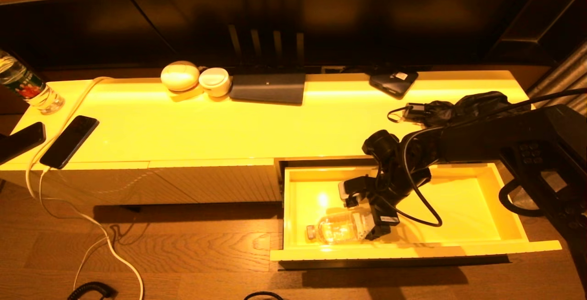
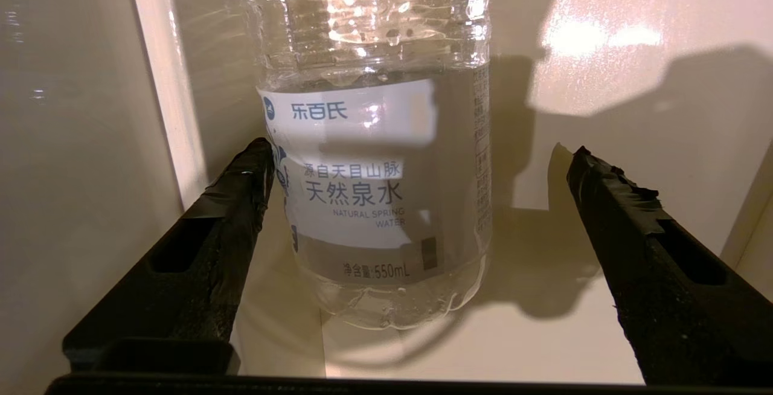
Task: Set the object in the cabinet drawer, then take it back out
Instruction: Take the mineral water out of the drawer and put it on the table
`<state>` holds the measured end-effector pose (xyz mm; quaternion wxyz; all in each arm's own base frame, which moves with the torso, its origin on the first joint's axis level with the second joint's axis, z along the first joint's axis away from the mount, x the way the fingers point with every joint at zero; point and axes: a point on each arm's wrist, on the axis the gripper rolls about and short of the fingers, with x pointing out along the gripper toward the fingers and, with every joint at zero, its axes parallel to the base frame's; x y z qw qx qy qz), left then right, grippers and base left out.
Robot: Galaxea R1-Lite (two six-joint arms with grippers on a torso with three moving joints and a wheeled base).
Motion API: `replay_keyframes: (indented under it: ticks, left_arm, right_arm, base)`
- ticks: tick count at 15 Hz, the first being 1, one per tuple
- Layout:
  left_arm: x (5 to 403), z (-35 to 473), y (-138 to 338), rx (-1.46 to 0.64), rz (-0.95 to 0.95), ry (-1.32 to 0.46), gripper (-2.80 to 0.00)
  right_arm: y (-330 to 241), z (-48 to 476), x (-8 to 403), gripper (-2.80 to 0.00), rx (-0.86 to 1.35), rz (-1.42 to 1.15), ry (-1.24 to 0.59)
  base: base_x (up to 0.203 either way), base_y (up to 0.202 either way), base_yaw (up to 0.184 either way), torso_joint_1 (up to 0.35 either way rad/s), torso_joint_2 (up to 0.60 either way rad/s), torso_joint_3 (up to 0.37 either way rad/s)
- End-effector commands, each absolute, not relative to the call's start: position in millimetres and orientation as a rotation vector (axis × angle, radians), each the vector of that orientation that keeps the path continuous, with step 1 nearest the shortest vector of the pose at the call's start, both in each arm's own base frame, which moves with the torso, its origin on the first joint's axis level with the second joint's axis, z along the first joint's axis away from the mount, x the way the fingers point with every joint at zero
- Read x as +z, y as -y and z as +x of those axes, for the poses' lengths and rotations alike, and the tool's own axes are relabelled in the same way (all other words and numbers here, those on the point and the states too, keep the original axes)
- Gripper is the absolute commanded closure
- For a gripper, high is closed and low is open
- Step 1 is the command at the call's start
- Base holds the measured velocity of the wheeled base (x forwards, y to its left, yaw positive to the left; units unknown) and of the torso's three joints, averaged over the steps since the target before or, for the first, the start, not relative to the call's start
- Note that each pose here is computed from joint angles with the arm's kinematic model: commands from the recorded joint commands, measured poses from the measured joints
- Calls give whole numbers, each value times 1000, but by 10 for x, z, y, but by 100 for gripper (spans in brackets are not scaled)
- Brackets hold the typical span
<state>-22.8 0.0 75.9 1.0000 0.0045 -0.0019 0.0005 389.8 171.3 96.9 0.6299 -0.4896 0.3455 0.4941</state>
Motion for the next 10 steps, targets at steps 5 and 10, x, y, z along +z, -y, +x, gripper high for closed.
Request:
replay_keyframes:
  ticks: [5, 10]
  left_arm:
    - [755, -227, 0, 2, 9, 3, 0]
    - [755, -227, 0, 2, 9, 2, 0]
  right_arm:
    - [-1721, 3910, 896, -280, 1143, -1121, -806]
    - [-1765, 3895, 888, -280, 1148, -1119, -808]
  base:
    - [0, 0, 0, 0, 0, 0]
    - [0, 0, 0, 0, 0, 0]
